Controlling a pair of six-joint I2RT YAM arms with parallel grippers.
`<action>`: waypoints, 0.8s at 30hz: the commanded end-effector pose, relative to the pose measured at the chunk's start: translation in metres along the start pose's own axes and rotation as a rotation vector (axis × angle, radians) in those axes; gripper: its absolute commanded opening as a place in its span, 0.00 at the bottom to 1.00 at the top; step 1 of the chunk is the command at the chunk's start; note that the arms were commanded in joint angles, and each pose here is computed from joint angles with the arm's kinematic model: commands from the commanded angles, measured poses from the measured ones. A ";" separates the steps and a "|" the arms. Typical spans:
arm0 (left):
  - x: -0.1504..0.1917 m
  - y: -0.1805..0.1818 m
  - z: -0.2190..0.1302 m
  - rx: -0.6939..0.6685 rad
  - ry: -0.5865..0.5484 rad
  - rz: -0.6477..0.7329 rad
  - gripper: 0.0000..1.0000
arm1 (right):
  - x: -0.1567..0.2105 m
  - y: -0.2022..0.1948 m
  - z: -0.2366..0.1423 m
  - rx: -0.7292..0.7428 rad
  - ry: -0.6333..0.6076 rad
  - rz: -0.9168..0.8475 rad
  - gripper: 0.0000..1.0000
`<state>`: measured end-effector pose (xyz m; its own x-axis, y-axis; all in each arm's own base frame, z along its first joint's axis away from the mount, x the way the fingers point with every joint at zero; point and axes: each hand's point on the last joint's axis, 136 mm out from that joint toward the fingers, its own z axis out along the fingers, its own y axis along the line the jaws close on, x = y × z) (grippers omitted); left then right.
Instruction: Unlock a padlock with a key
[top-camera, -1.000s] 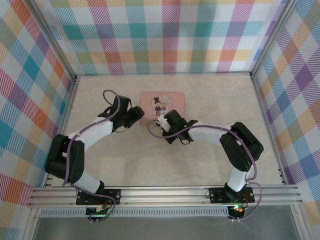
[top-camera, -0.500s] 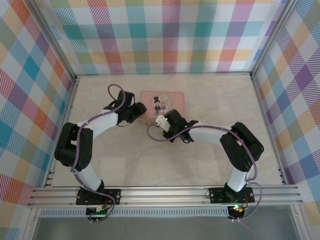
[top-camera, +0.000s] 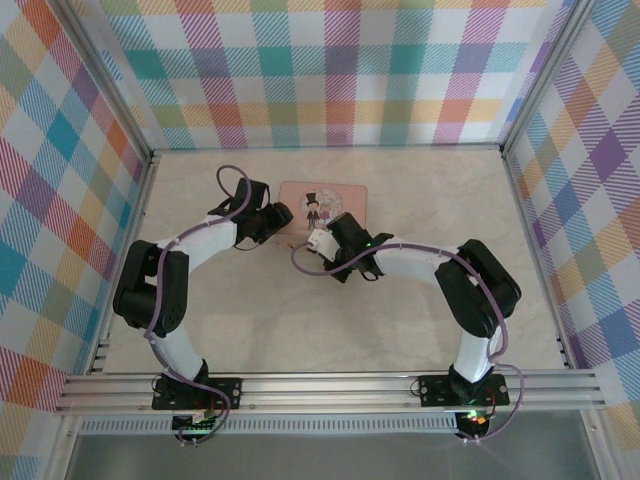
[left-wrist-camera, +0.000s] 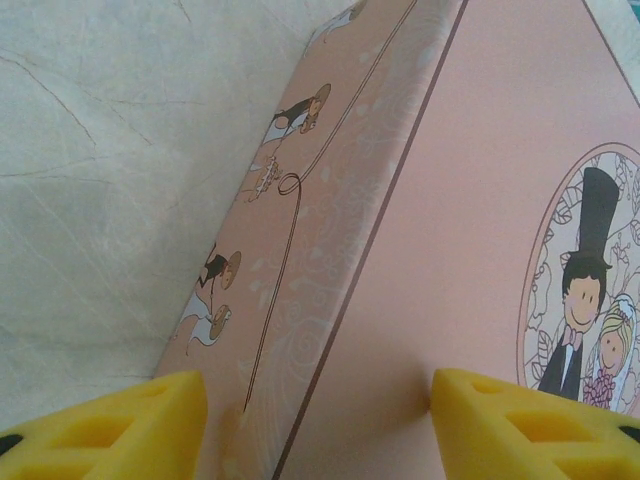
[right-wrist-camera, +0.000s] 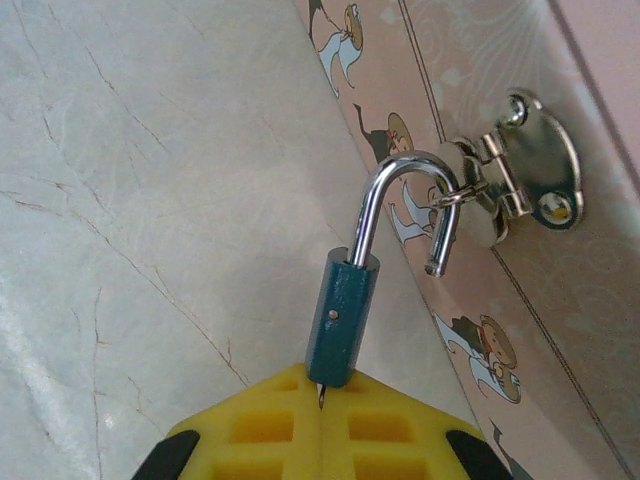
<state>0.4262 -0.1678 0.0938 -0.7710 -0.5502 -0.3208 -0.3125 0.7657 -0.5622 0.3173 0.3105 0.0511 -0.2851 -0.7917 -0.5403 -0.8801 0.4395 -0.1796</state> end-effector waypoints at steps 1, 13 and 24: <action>-0.011 0.003 0.002 -0.012 -0.008 0.007 0.61 | -0.004 0.003 0.001 -0.025 0.003 -0.039 0.00; -0.021 0.001 0.013 -0.019 -0.009 0.023 0.60 | -0.004 0.004 0.001 -0.016 -0.028 -0.081 0.00; -0.021 0.002 0.022 -0.023 0.006 0.028 0.51 | -0.003 0.001 -0.001 0.010 -0.041 -0.143 0.00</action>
<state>0.4511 -0.1694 0.0946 -0.7759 -0.5294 -0.3432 -0.2817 0.7774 -0.5624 0.3228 0.3100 0.0503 -0.1919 -0.8251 -0.5314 -0.8917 0.3727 -0.2568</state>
